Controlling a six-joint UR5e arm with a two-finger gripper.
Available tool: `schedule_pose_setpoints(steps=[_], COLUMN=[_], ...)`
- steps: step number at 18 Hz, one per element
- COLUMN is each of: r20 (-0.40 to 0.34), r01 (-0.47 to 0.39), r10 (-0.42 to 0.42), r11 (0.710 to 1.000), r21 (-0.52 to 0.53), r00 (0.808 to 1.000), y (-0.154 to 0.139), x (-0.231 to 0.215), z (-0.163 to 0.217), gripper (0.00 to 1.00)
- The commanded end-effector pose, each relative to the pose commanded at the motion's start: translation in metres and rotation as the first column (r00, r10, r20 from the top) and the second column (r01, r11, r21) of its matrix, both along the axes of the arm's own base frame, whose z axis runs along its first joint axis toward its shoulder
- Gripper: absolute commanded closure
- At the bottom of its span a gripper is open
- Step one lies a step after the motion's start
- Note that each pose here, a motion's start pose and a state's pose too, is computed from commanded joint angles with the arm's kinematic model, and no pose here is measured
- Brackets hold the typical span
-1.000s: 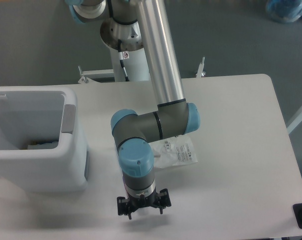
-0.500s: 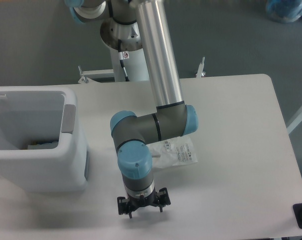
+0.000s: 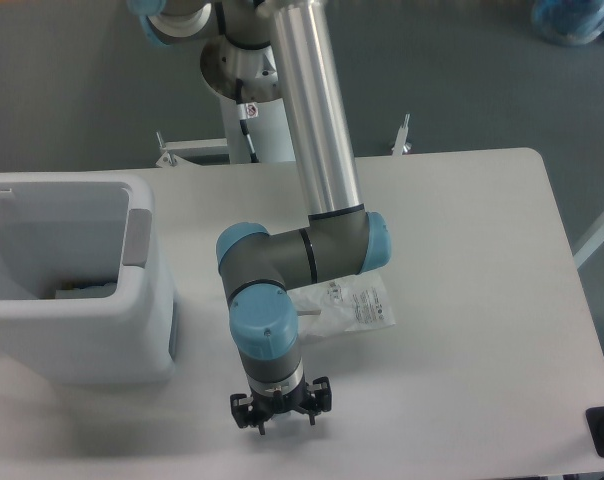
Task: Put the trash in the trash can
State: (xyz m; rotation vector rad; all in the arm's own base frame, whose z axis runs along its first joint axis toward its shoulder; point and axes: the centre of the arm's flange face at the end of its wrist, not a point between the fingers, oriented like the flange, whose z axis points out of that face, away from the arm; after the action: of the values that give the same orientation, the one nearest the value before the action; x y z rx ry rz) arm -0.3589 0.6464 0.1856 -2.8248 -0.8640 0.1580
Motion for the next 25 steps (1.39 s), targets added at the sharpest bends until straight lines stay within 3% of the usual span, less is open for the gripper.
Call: schedule_pose_setpoints(steps=[3,10,17,25], r20=[0.006,-0.003,0.0,-0.007], r01=[0.003,0.001,0.001,-0.005], r10=[-0.003,-0.001,-0.001,0.005], r11=[1.0,1.0,1.0,1.0], r21=[-0.005,-0.004,-0.006,0.006], r00=[1.0,1.0,1.0,1.0], y=[-0.0031,-0.0029,-0.0035,-0.0015], x=[0.0042,0.0032,0.0051,0.0037], z=[-0.0027,-0.0014,-0.0023,0.0059], gripper=[0.3,0.5,0.64,0.71])
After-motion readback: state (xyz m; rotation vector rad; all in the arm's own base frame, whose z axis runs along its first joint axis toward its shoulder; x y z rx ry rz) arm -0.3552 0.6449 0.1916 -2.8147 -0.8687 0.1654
